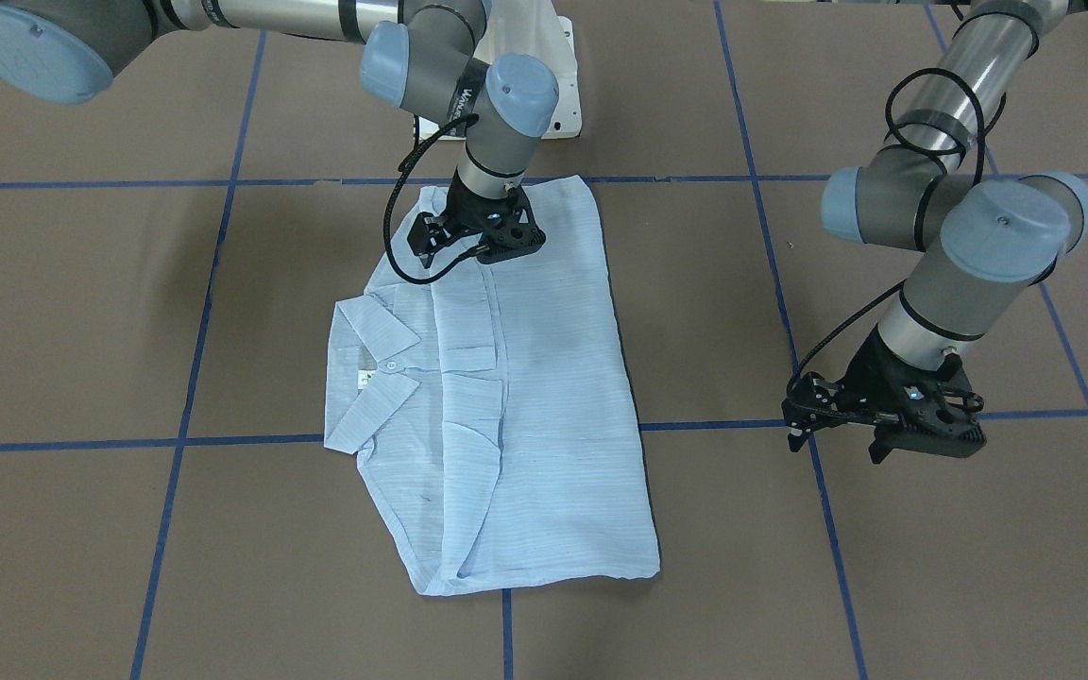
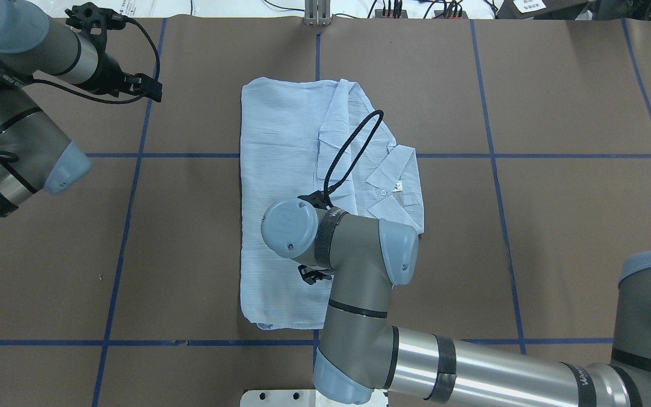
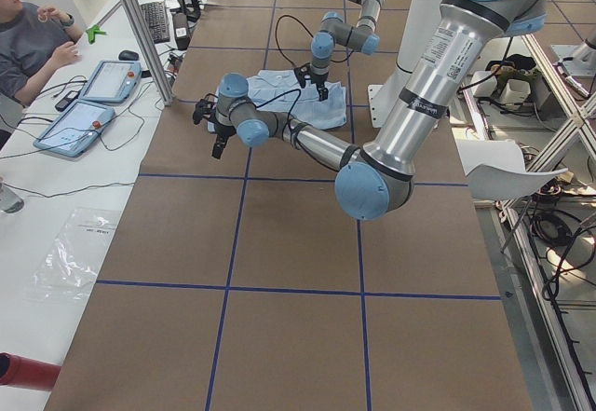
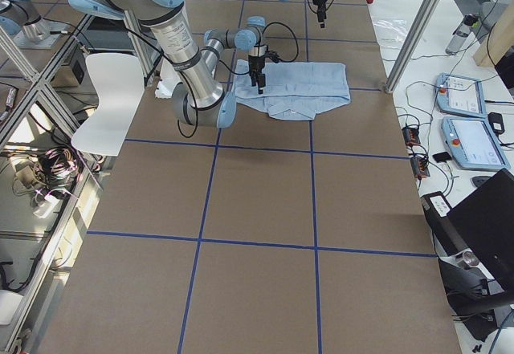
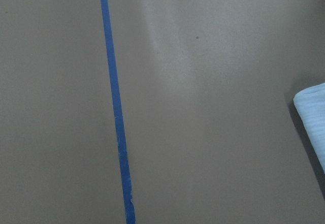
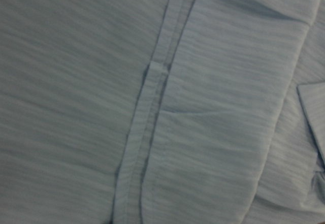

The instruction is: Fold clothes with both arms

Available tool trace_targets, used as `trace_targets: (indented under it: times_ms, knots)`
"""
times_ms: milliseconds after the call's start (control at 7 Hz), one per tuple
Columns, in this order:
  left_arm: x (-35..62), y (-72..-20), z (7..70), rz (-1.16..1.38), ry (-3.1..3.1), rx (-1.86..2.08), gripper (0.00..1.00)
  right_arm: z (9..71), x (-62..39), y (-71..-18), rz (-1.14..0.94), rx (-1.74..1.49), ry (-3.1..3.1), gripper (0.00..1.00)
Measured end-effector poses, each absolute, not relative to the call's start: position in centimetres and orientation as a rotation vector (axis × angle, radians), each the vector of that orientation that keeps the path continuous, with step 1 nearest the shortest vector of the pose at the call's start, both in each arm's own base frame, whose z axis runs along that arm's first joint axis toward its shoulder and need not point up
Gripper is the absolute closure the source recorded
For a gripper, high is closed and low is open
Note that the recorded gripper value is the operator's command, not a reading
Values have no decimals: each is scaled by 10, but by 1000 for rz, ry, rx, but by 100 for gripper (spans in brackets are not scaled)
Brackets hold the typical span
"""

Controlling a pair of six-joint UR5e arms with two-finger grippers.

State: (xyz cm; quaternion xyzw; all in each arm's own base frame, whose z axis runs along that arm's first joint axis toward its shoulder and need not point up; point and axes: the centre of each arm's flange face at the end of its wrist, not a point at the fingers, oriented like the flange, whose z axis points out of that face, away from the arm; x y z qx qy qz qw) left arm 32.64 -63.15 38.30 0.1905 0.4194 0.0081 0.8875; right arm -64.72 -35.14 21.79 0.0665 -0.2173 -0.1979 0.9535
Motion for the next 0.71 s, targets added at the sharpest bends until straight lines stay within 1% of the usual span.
trace_targets:
  times_ms: [429,714]
  knots:
    - [327,-632,383,17,872,396,0,225,-644,-349,-418,131,-428,0]
    - [328,-631,383,18,872,395,0,237,-619,-357,-466,142,-407,0]
